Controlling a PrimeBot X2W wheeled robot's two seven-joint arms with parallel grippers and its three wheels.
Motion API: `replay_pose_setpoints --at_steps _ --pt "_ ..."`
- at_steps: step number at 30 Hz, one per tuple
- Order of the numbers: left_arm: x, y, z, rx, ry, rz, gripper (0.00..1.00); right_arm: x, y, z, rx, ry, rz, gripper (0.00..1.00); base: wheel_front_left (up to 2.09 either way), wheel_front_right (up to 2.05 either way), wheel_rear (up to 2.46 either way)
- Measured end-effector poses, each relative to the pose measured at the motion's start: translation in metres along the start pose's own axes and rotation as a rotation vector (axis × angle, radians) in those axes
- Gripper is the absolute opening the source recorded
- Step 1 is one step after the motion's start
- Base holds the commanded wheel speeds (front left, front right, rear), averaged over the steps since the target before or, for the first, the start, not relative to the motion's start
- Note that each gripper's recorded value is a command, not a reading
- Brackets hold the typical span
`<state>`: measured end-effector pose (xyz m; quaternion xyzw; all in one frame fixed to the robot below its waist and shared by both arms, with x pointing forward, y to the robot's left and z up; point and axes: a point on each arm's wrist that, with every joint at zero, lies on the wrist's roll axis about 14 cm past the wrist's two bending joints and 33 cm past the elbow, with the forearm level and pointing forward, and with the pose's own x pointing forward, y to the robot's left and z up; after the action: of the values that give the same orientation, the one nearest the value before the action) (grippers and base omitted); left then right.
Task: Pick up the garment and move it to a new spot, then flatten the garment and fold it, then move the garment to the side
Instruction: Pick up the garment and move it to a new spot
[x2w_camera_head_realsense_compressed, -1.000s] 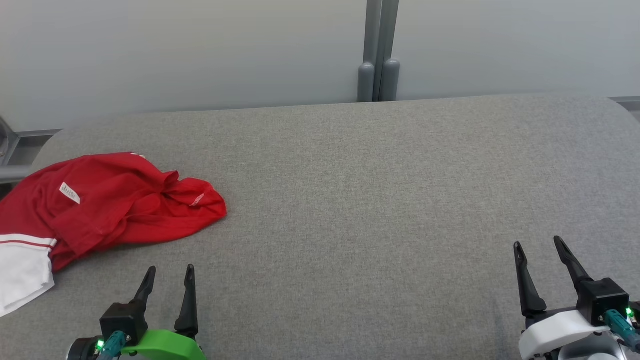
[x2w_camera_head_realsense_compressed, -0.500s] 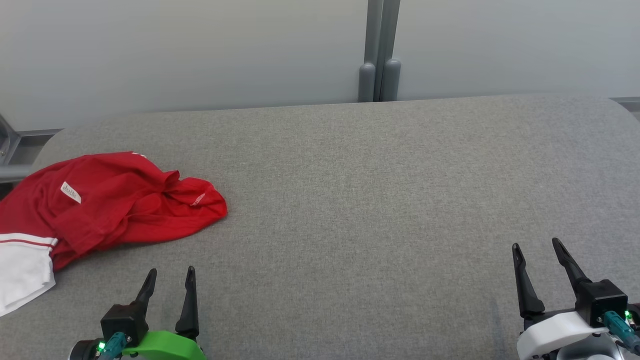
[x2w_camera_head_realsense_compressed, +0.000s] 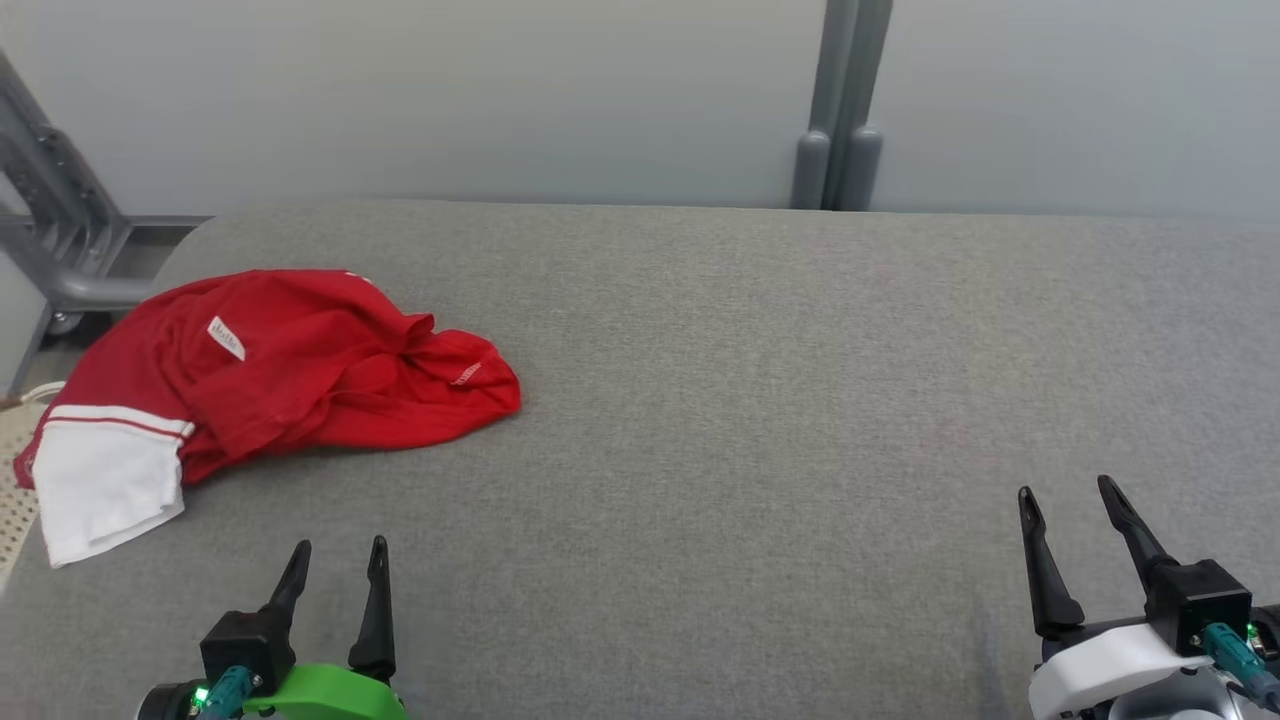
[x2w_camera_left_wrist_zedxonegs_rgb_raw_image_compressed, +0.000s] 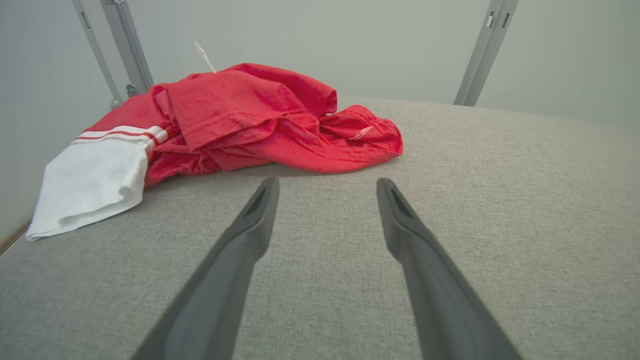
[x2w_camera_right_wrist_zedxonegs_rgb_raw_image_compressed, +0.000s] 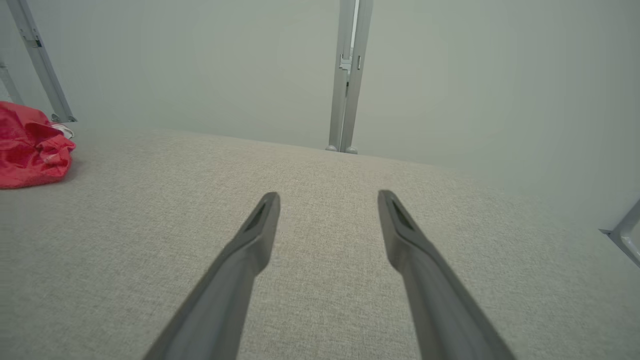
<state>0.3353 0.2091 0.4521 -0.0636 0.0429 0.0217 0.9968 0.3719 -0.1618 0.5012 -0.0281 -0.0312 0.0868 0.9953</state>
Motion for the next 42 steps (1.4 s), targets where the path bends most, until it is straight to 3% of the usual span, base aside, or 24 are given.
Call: replay_pose_setpoints --at_steps 7,19,25,30,36,42 --pt "-0.029 0.035 -0.002 -0.012 -0.004 0.121 1.00 0.022 0.041 0.004 0.013 -0.014 0.128 1.00 0.00 0.00 0.00" --pt "-0.098 0.102 -0.003 -0.042 -0.038 0.381 1.00 0.047 0.144 0.020 0.038 -0.059 0.421 1.00 0.00 0.00 0.00" --pt "-0.114 0.115 -0.001 -0.048 -0.055 0.438 1.00 0.051 0.167 0.025 0.044 -0.071 0.484 1.00 0.00 0.00 0.00" --pt "-0.108 0.113 0.005 -0.051 -0.069 0.428 1.00 0.051 0.164 0.025 0.054 -0.073 0.476 1.00 0.00 0.00 0.00" --pt "-0.075 0.120 0.049 -0.099 -0.193 0.416 1.00 0.064 0.167 0.036 0.043 -0.121 0.499 1.00 0.00 0.00 0.00" --pt "-0.012 0.127 0.072 -0.153 -0.196 0.397 1.00 0.096 0.178 0.055 0.045 -0.216 0.546 1.00 0.00 0.00 0.00"
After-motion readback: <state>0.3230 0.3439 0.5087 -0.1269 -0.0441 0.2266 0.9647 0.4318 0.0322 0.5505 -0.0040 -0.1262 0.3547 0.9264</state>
